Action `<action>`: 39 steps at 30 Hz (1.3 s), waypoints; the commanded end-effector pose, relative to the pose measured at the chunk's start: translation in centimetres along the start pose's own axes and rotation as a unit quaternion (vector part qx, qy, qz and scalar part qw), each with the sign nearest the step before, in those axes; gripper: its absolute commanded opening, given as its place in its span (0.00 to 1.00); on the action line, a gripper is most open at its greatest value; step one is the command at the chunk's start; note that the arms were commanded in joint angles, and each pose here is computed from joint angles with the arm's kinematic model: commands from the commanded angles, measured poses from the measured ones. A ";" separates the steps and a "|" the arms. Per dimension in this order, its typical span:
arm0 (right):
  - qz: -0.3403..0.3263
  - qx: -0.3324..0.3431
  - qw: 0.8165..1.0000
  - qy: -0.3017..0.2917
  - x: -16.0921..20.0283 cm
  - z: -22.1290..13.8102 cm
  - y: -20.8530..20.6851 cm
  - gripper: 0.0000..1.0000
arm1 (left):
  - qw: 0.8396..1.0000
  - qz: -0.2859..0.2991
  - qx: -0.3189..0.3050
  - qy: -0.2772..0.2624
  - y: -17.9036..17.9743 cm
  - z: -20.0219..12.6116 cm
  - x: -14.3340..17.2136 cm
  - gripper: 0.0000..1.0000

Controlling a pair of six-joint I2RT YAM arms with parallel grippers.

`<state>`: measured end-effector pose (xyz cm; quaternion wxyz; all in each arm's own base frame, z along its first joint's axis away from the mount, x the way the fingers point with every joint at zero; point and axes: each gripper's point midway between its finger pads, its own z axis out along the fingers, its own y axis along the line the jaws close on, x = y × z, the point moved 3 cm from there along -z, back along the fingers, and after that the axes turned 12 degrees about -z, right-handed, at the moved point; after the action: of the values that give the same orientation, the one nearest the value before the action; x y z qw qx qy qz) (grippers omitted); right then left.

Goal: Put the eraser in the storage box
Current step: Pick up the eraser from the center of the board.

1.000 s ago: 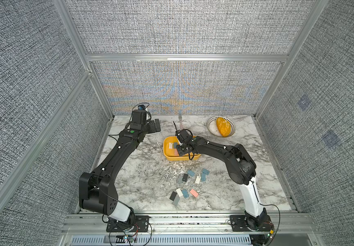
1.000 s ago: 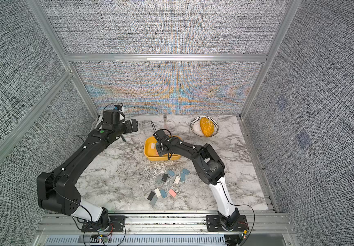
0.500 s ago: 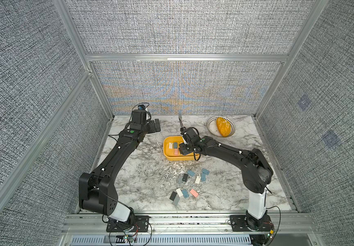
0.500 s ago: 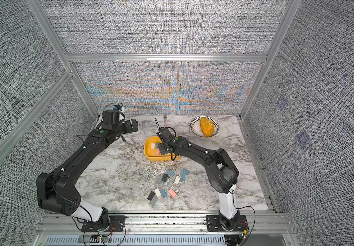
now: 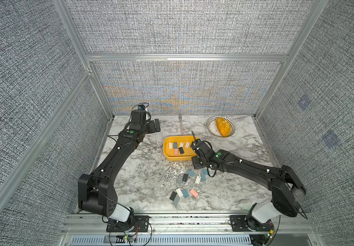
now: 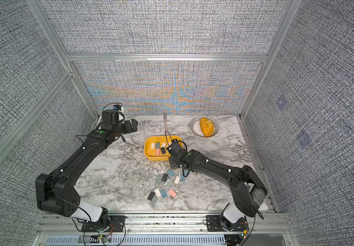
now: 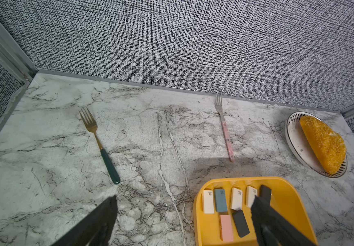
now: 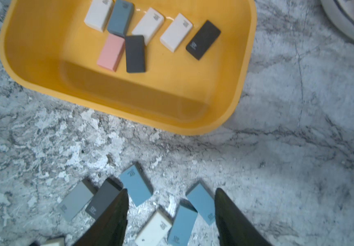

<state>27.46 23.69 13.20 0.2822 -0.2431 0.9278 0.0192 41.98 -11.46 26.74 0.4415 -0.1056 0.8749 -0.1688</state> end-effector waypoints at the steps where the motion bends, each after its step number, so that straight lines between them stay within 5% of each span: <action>1: 0.030 0.008 0.999 0.031 2.5 0.0 -0.3 0.64 | 1.000 -0.002 0.011 -0.004 -0.3 -0.2 -0.2 1.00; 20: 0.048 0.009 0.992 0.112 11.5 0.2 0.9 0.62 | 1.000 -0.004 0.021 0.004 -0.3 -0.4 0.6 1.00; 39: 0.042 0.010 0.992 0.116 11.0 3.0 1.8 0.62 | 1.000 -0.005 0.021 0.003 -0.3 -0.3 0.6 1.00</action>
<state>19.76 20.66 4.74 0.1685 -0.1971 0.9658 -0.0054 41.24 -11.76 25.89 0.4295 -0.1027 0.8783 -0.1832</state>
